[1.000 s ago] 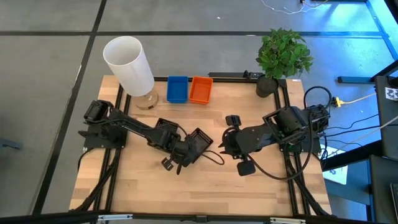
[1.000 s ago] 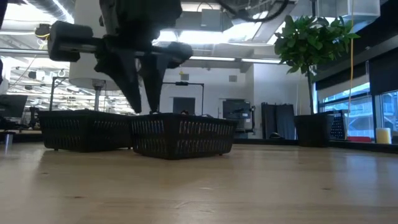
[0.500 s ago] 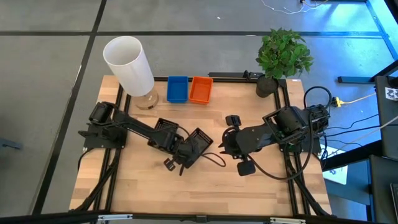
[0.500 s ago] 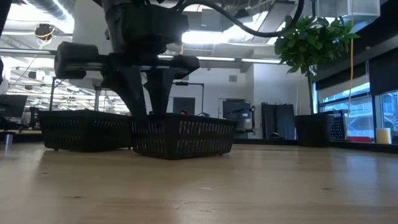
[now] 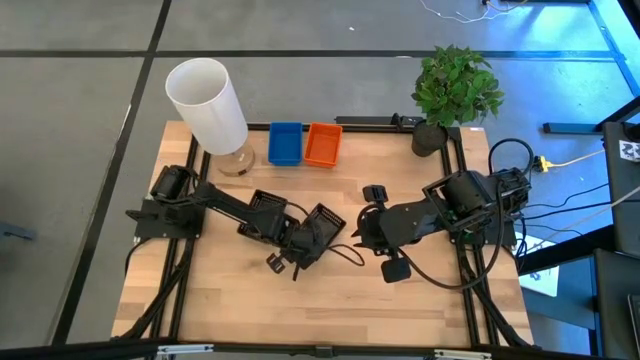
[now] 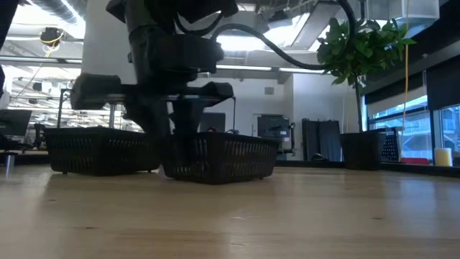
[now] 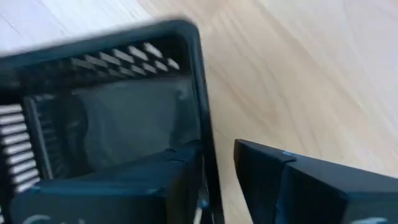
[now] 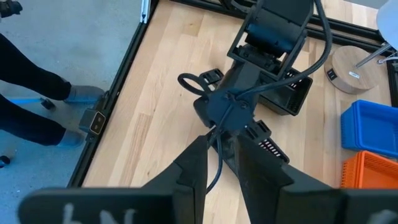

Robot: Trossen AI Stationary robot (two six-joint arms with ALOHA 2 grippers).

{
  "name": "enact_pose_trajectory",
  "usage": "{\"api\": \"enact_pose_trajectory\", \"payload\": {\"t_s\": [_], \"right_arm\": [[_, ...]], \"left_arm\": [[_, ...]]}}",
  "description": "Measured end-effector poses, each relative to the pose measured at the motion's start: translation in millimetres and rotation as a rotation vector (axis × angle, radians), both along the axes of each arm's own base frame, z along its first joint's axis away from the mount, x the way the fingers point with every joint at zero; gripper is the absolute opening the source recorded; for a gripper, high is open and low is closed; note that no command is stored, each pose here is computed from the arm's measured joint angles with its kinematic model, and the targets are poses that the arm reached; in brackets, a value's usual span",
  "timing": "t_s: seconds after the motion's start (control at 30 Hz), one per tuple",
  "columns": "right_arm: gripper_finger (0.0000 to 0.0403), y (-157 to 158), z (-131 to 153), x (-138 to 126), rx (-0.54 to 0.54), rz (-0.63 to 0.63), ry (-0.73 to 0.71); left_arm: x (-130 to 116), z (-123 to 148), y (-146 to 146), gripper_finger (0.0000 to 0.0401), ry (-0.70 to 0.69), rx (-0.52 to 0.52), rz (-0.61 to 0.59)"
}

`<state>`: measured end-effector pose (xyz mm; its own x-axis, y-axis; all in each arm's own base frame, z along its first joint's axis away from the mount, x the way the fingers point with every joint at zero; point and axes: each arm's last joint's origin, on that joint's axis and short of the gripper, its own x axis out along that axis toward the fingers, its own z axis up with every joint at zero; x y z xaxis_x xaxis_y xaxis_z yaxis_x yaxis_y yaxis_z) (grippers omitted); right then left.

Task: Stack baskets by color
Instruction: Stack the black basket on top of the black basket on the table

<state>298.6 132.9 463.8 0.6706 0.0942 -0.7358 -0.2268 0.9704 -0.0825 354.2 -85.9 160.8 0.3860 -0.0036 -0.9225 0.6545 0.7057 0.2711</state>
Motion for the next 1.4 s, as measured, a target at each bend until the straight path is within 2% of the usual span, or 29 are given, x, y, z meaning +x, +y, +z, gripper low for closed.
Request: {"api": "enact_pose_trajectory", "payload": {"t_s": [0.2, 0.27, 0.4, 0.53, 0.6, 0.8, 0.97, 1.1, 1.23, 1.4], "right_arm": [[0.0082, 0.0, 0.0, 0.0, 0.001, -0.001, 0.000], [0.0082, 0.0, 0.0, 0.0, 0.001, -0.001, 0.000], [0.0082, 0.0, 0.0, 0.0, 0.000, 0.000, 0.000], [0.0082, 0.0, 0.0, 0.0, -0.001, -0.001, -0.001], [0.0082, -0.1, 0.0, 0.0, -0.002, -0.001, 0.000], [0.0082, -0.4, -0.8, -0.7, -0.020, 0.013, 0.008], [0.0082, -1.1, -0.5, -1.2, -0.045, 0.021, 0.002], [0.0082, -2.1, 1.5, -3.2, -0.049, 0.026, -0.006], [0.0082, -2.2, 1.8, -3.4, -0.047, 0.025, -0.007], [0.0082, -2.2, 1.9, -3.3, -0.042, 0.020, -0.008]], "left_arm": [[-0.7, 0.5, -2.3, 0.0017, 0.002, -0.005, 0.009], [-1.3, 1.7, -3.6, 0.0005, -0.001, -0.017, 0.039], [-4.8, 10.3, -8.6, 0.0001, 0.029, 0.001, 0.083], [-8.9, 32.4, -17.5, 0.0000, 0.025, 0.130, 0.095], [-9.2, 47.1, -20.3, 0.0000, 0.004, 0.147, 0.105], [-18.1, 96.1, -22.6, 0.0000, -0.069, 0.102, 0.195], [-36.5, 123.9, -18.0, 0.0000, -0.101, 0.070, 0.292], [-52.3, 132.0, -13.1, 0.0000, -0.061, 0.078, 0.392], [-64.4, 133.1, -17.0, 0.0000, -0.016, 0.108, 0.429], [-83.2, 130.1, -25.7, 0.0000, 0.103, 0.139, 0.487]]}}
